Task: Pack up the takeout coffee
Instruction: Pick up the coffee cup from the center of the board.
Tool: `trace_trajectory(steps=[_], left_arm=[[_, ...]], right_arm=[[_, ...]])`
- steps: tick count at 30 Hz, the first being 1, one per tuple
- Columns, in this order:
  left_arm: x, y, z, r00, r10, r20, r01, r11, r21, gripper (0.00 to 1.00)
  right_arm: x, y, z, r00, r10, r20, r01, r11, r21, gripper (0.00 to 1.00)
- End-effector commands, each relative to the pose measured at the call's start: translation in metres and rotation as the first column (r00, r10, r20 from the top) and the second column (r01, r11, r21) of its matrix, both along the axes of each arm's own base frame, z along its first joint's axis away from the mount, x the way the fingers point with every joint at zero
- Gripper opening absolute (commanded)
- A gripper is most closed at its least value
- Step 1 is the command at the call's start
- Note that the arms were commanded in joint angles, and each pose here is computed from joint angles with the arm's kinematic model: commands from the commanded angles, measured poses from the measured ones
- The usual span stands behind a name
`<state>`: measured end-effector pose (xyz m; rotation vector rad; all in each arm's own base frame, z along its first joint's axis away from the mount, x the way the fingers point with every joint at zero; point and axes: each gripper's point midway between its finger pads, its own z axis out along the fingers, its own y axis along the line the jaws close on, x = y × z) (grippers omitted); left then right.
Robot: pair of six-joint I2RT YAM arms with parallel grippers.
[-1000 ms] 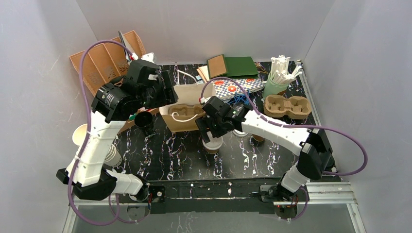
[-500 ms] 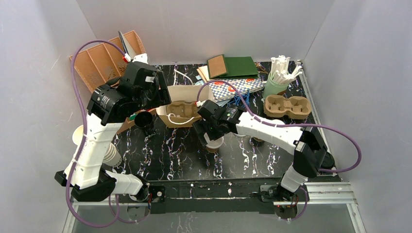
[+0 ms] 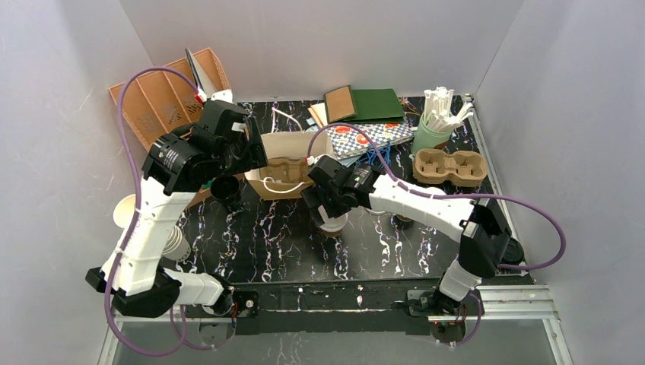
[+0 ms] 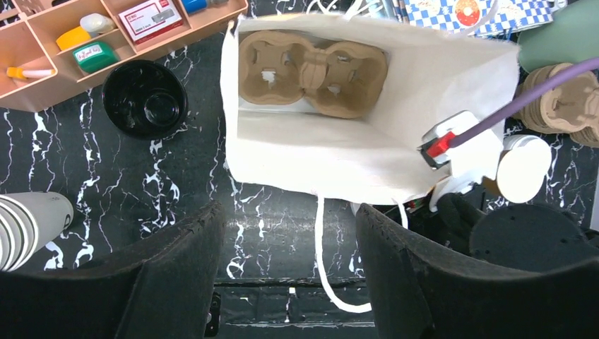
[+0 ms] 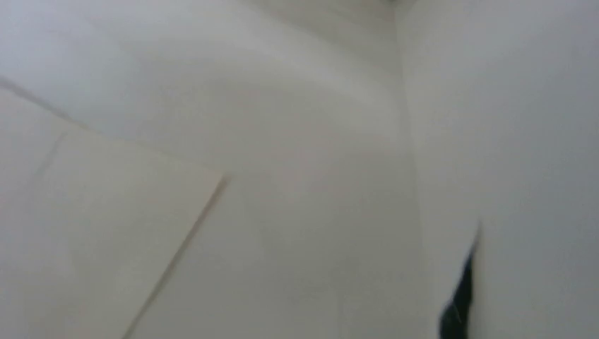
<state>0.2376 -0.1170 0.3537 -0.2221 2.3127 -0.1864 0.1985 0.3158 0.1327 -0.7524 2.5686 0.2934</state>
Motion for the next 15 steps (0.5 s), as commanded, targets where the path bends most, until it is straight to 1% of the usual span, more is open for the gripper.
trace_trajectory(steps=[1, 6, 12, 15], left_arm=[[-0.002, 0.007, -0.008, 1.000, 0.015, -0.014, -0.014, 1.000, 0.014, 0.65], [0.001, 0.008, -0.020, 0.998, 0.025, -0.054, -0.026, 0.999, -0.020, 0.64], [0.005, 0.012, -0.024, 0.997, 0.030, -0.076, -0.033, 0.999, -0.032, 0.64], [0.006, 0.013, -0.025, 0.996, 0.029, -0.085, -0.032, 0.999, -0.036, 0.64]], right_arm=[[0.011, 0.006, 0.033, 0.998, 0.002, 0.070, -0.005, 0.999, 0.033, 0.98], [0.016, -0.001, 0.037, 0.996, -0.022, 0.092, 0.022, 1.000, 0.003, 0.98], [0.009, -0.007, 0.012, 0.999, -0.025, 0.023, 0.025, 0.999, -0.034, 0.98], [0.008, -0.007, 0.004, 1.000, -0.027, 0.007, 0.027, 0.999, -0.038, 0.98]])
